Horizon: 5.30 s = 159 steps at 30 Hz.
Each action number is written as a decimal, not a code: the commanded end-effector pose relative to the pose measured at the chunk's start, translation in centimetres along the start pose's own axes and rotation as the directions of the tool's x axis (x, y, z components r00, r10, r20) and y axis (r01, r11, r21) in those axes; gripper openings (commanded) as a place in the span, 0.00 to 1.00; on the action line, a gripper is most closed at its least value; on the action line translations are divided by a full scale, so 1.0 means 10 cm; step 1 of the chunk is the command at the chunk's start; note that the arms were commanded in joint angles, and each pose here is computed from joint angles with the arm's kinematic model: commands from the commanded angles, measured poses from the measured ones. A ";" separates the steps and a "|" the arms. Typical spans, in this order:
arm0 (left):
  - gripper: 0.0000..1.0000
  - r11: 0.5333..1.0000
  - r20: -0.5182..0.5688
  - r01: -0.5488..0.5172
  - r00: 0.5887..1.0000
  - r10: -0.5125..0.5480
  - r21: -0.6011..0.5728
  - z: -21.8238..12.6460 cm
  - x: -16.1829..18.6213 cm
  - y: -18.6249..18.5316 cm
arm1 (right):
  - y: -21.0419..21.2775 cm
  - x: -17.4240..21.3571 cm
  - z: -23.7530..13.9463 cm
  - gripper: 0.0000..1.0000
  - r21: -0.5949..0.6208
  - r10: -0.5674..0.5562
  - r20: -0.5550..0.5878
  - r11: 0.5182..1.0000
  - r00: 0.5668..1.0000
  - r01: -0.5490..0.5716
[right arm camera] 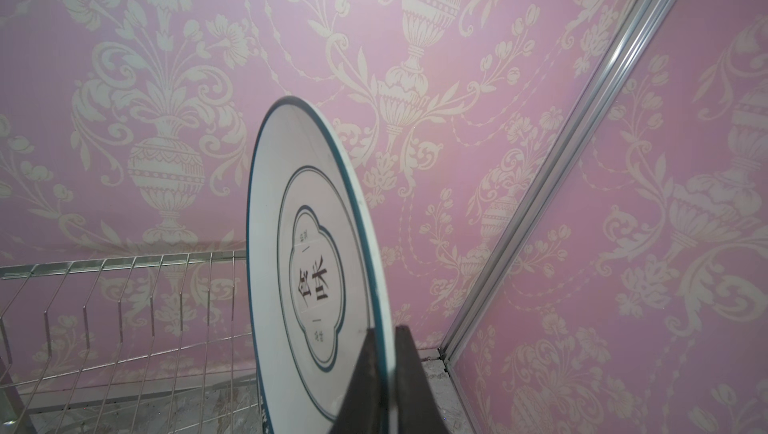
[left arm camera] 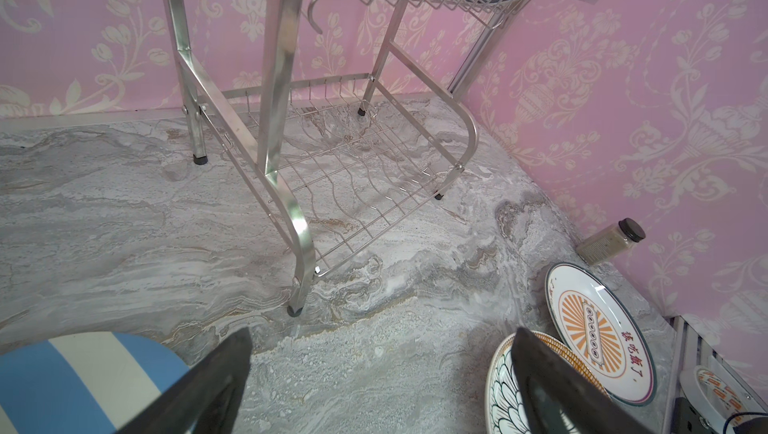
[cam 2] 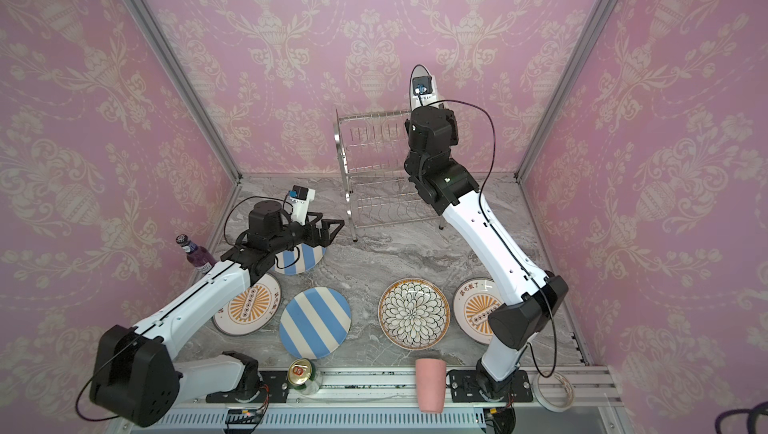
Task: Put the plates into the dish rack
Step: 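Lower the cloud-emblem plate into the rack slots beside the green-rimmed plate, then open the right gripper and withdraw it from the rack toward the robot, then move the right gripper to the far striped plate while the left gripper approaches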
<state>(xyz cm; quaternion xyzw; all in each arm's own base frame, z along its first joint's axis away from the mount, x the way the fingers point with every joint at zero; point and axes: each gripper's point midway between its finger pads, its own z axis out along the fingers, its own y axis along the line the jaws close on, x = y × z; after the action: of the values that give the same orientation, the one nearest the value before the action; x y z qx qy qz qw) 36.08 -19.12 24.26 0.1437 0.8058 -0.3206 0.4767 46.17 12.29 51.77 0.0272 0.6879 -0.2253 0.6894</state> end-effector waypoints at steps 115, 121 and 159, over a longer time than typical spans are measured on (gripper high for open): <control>0.99 0.984 -0.011 0.000 1.000 -0.002 -0.177 -0.24 -0.04 0.33 | -0.05 0.24 -0.29 0.65 -0.196 0.121 -0.108 0.970 0.987 -0.141; 0.99 0.983 -0.026 0.020 0.999 -0.025 -0.180 -0.27 -0.06 0.30 | -0.16 0.59 -0.75 0.69 -0.348 0.176 -0.186 0.908 0.967 -0.233; 0.99 0.799 -0.048 0.313 0.919 -0.391 -0.513 -0.77 0.49 1.35 | 1.67 2.79 -2.27 0.81 -0.587 0.004 -0.763 0.417 0.647 -0.694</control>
<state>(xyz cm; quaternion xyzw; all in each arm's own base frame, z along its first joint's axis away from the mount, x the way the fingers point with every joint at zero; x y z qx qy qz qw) 34.88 -5.91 18.81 -0.0735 0.9092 -0.1707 0.3725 28.39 24.21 18.39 -0.0869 0.8893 0.2914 0.3417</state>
